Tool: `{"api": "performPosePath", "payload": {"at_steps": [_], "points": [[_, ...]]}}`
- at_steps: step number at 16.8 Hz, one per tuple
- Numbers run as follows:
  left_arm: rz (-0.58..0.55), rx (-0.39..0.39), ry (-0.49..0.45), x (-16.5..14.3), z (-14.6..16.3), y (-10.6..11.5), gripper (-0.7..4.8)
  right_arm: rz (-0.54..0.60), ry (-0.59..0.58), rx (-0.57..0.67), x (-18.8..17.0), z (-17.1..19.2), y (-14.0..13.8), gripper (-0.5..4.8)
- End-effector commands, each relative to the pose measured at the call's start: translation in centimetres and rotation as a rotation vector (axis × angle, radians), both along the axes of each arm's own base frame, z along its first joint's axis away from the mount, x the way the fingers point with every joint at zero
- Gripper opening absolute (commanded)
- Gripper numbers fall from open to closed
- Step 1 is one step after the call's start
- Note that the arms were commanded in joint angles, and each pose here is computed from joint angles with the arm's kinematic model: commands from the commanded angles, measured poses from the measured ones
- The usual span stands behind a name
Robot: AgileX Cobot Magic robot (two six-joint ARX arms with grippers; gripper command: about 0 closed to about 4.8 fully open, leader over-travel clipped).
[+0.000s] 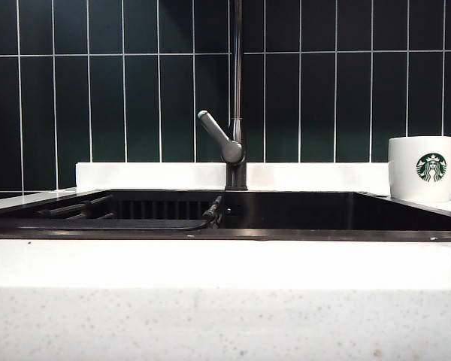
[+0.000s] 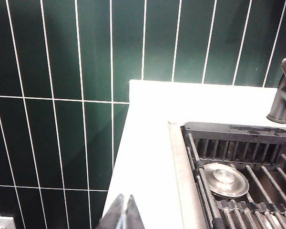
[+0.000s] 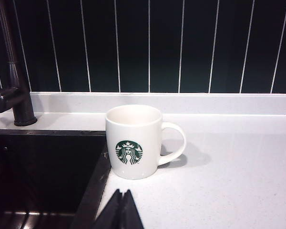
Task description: Pick up the mug next to the sink, go to the faucet to get some water, pour the water into the sink, and finally put the mug back to its place.
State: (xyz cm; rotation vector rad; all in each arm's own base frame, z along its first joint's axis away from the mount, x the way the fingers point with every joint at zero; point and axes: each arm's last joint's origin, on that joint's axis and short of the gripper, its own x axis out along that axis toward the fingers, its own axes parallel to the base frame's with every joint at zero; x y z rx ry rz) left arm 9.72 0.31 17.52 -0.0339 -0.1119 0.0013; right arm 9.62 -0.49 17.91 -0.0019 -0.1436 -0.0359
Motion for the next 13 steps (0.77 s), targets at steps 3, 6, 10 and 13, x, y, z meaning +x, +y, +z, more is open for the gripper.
{"api": "performPosePath", "payload": {"at_steps": [3,6,10,13], "points": [[-0.001,0.005,-0.017,0.0,0.3,0.0,-0.06,0.003,-0.004,0.003,0.0,-0.1,0.0,-0.06],[0.000,0.005,-0.017,0.0,0.3,0.0,-0.06,0.002,0.013,0.004,0.0,-0.3,0.0,-0.06],[-0.036,-0.040,-0.025,-0.1,0.3,-0.1,-0.06,0.003,-0.001,0.008,0.0,-0.1,0.0,-0.06],[-0.042,-0.042,-0.089,-0.7,2.8,-0.1,-0.06,-0.121,-0.063,0.171,-0.7,2.2,-0.4,-0.06]]}}
